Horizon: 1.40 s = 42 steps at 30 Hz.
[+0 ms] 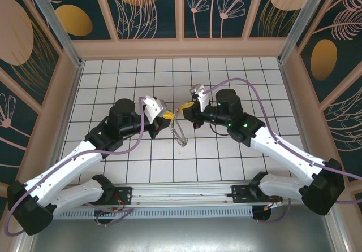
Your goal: Put the keys on the keyring
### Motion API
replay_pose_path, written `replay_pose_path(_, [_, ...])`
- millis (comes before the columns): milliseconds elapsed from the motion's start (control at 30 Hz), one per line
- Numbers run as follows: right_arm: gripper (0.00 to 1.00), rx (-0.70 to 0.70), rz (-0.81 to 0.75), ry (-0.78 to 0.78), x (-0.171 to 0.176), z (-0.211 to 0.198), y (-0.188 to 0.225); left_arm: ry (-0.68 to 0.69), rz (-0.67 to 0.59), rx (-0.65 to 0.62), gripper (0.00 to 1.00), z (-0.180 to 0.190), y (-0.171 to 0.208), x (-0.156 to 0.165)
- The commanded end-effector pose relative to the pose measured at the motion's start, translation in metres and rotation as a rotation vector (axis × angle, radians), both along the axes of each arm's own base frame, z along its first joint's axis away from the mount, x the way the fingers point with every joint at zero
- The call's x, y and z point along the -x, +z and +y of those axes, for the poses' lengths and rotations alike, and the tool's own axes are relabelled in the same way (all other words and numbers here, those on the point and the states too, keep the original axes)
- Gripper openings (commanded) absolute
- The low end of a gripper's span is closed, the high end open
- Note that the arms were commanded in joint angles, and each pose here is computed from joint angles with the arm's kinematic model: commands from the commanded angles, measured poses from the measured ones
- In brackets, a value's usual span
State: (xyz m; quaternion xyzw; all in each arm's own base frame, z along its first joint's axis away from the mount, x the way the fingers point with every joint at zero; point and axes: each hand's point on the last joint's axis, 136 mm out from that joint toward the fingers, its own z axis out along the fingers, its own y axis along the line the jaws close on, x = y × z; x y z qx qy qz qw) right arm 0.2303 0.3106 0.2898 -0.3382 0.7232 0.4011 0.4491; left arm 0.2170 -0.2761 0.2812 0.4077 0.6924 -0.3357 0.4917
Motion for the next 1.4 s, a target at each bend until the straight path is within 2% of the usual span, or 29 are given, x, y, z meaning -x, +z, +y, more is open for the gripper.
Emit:
replay_pose_path(0, [0.0, -0.014, -0.036, 0.0, 0.005, -0.006, 0.017, 0.027, -0.052, 0.012, 0.0, 0.002, 0.013, -0.005])
replay_pose_path(500, [0.0, -0.064, 0.012, 0.036, 0.024, 0.005, 0.021, 0.074, -0.065, 0.005, 0.0, 0.005, 0.013, -0.013])
replay_pose_path(800, [0.0, -0.082, 0.035, 0.031, 0.021, 0.013, 0.018, 0.081, -0.066, 0.006, 0.0, 0.007, 0.013, -0.012])
replay_pose_path(1367, [0.0, -0.034, 0.043, -0.019, 0.01, 0.013, 0.008, 0.073, -0.067, 0.01, 0.0, 0.006, 0.013, -0.011])
